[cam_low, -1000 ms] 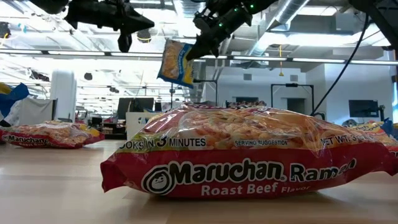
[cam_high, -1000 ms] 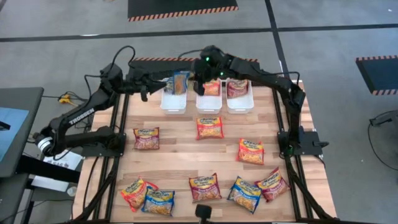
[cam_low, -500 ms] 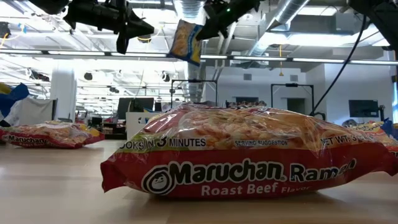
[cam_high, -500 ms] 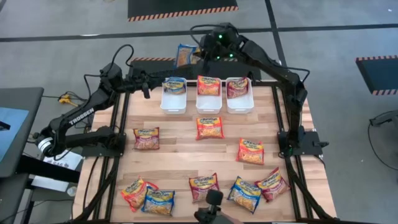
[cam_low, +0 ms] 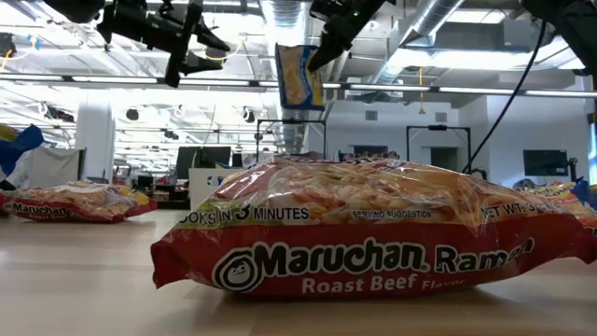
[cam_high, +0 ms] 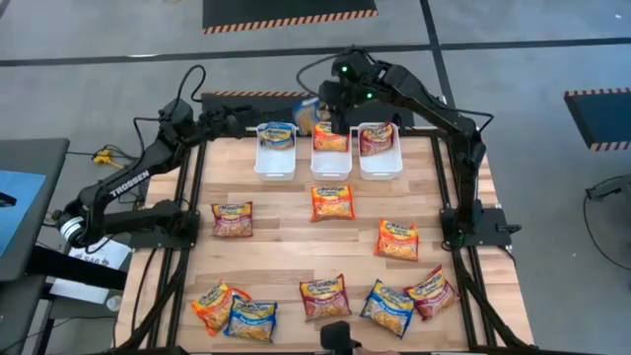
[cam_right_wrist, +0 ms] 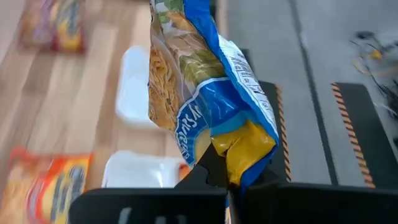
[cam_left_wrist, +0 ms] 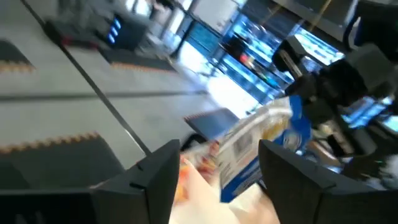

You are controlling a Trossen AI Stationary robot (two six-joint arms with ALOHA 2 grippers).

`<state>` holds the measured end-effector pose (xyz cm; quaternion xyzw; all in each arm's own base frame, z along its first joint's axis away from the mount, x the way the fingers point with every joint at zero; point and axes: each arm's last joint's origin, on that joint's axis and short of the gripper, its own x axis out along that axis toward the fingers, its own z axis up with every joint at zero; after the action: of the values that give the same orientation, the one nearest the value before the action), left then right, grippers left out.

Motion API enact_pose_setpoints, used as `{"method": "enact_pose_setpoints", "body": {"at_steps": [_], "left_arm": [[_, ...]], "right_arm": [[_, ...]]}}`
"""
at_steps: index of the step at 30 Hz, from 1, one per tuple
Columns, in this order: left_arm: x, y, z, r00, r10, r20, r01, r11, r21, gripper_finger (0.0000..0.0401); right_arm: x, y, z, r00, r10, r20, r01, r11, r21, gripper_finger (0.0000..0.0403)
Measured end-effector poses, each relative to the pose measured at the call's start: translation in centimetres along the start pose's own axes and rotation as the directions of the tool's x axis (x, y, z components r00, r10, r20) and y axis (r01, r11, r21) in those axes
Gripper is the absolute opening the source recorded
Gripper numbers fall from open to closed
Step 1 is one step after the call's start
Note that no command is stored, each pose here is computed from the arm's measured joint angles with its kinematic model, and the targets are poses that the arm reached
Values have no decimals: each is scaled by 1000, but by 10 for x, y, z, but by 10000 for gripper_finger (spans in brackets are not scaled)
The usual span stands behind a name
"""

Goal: Sort Maruchan noodles
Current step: Put the blue noodle pack into the left white bin

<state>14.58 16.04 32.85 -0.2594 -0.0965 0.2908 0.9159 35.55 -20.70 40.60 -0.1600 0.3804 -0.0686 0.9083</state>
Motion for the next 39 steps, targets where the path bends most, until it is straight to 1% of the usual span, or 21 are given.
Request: {"method": "enact_pose_setpoints", "body": {"at_steps": [3,6,9,13,15,19,22,25,27,30,35,39], "left_arm": [[2,-1,-3,997,-55,-46,53,997,-47,209],[7,-1,-2,993,-76,-90,70,995,-71,206],[17,-5,5,987,-86,-138,78,995,-62,200],[33,-11,17,962,-95,-256,90,995,-33,194],[40,-13,20,937,-87,-339,83,996,-28,193],[52,-22,21,884,-74,-461,86,996,5,193],[64,-30,17,848,-116,-516,140,990,7,193],[76,-39,15,823,-174,-540,200,980,-10,193],[83,-43,10,810,-186,-556,214,977,-16,193],[94,-47,0,783,-200,-589,226,974,-30,193],[109,-54,-24,724,-233,-650,265,963,-50,193],[117,-60,-37,701,-252,-667,298,953,-47,193]], "right_arm": [[7,10,2,999,26,-37,-29,998,-58,7],[7,19,8,999,42,-31,-45,995,-95,7],[7,29,11,997,66,-46,-71,992,-105,8],[8,41,12,990,114,-88,-121,990,-68,8],[8,45,11,985,133,-113,-138,990,-36,8],[10,50,10,980,150,-130,-146,989,33,8],[12,57,7,968,182,-171,-172,982,73,8],[18,65,4,958,208,-199,-191,976,105,8],[20,71,3,946,230,-226,-208,971,119,8],[23,78,3,941,245,-235,-224,968,115,8],[28,87,2,929,266,-256,-240,962,128,8],[31,88,-2,923,260,-283,-231,964,132,8]]}}
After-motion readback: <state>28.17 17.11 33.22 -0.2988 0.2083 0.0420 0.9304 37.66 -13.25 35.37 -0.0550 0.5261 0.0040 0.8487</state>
